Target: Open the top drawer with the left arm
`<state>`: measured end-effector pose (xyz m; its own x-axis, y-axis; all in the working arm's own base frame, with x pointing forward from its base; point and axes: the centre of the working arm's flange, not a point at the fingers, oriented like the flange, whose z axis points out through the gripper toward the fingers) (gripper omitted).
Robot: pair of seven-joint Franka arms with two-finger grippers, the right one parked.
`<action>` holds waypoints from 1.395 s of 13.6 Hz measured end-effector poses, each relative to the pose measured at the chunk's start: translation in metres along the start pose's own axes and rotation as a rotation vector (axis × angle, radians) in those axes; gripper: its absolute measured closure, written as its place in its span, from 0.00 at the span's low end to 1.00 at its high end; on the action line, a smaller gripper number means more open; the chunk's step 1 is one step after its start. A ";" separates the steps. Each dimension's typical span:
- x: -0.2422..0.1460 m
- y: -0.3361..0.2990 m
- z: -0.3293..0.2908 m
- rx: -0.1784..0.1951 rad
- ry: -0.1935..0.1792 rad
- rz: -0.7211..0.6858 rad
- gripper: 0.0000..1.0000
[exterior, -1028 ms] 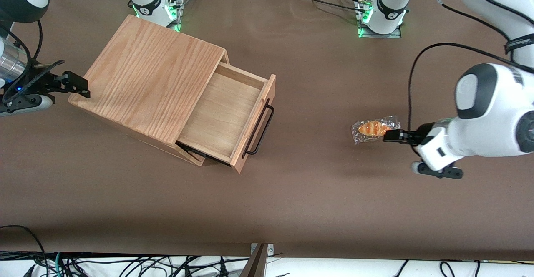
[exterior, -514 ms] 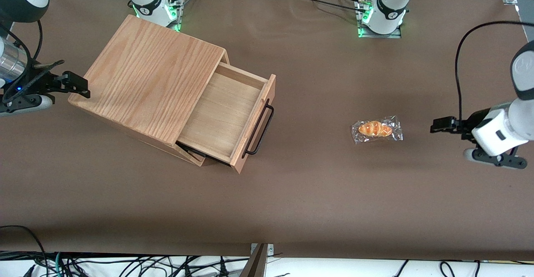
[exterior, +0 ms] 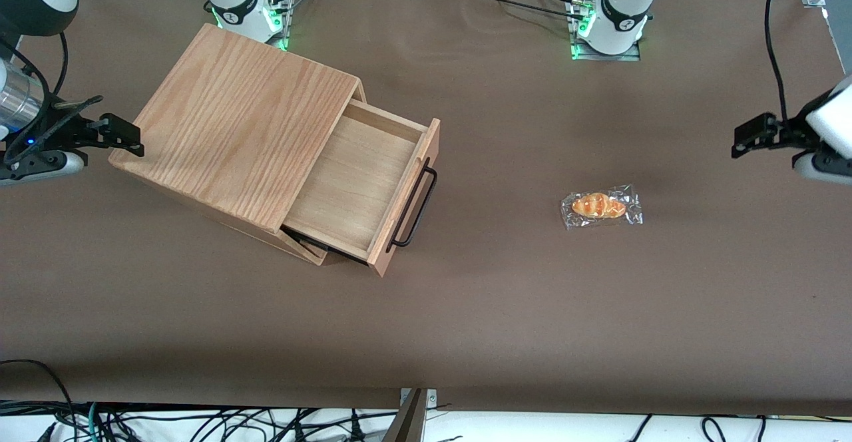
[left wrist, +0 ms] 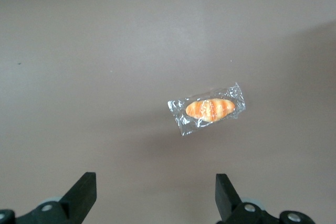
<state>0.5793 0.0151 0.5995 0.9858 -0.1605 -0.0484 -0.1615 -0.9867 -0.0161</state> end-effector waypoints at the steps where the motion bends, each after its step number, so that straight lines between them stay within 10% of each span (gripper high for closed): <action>1: -0.009 0.002 -0.003 -0.001 0.002 0.001 0.00; 19: -0.017 0.012 0.011 -0.040 -0.007 0.009 0.00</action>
<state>0.5603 0.0061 0.5887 0.9841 -0.1689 -0.0552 -0.1678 -0.9855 0.0247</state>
